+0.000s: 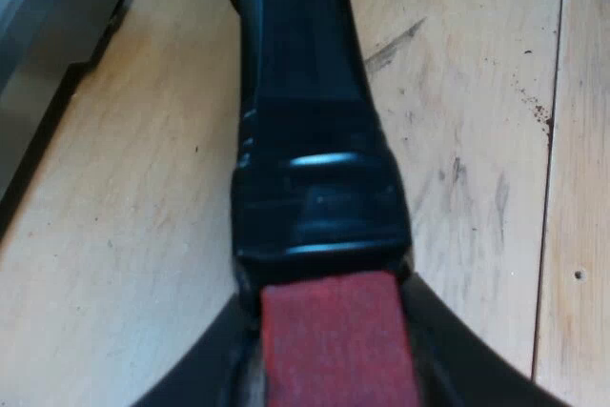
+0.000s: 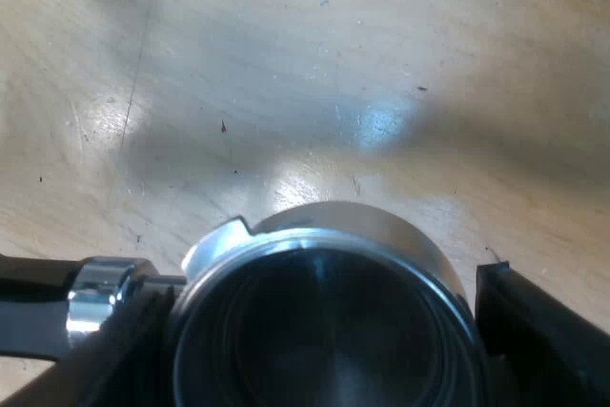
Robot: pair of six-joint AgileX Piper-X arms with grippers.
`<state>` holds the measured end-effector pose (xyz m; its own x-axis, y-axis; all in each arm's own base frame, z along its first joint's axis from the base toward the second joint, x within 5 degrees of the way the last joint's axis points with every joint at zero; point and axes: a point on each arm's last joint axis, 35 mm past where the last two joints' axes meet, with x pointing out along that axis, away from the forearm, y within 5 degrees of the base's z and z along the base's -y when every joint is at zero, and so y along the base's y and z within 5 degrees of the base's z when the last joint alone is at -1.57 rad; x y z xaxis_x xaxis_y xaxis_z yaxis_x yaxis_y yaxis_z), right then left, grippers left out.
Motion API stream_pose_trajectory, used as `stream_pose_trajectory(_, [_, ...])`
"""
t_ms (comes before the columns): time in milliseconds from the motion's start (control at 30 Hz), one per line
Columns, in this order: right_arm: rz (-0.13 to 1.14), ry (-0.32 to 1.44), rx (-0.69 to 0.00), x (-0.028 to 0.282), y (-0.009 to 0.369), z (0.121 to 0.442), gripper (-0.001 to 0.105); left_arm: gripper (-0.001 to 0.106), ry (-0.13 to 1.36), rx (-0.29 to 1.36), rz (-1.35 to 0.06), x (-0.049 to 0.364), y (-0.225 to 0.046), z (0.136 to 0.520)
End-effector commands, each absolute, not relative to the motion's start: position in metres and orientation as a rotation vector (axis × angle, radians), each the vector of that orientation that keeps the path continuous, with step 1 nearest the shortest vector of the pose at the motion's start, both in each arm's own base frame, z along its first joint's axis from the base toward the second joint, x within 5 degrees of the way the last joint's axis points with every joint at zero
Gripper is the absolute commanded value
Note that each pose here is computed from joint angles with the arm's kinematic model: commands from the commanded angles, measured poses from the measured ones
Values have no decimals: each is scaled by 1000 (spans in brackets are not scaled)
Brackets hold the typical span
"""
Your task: Put the handle in the coffee machine
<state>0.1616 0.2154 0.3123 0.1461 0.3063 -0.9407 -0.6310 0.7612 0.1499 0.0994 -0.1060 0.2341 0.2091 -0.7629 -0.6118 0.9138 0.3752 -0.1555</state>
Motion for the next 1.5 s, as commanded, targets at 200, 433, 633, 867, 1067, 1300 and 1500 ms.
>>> stream_pose_trajectory(200, [714,1239,-285,162,213,320,0,10,665,258,-1193,100,-107,237])
stream_pose_trajectory(433, [716,1240,-284,161,214,320,0,0,671,258,-1193,99,-107,237])
stream_pose_trajectory(633, [716,1240,-284,161,214,320,0,0,671,257,-1195,99,-107,237])
stream_pose_trajectory(867, [716,1240,-284,161,214,320,0,0,671,257,-1195,99,-107,237])
stream_pose_trajectory(1067, [713,1239,-286,162,213,320,0,0,671,257,-1195,99,-107,237])
stream_pose_trajectory(1300, [724,1245,-279,161,214,320,37,0,671,257,-1195,99,-107,237])
stream_pose_trajectory(1500, [734,1250,-273,161,214,320,90,0,672,250,-1211,99,-107,237])
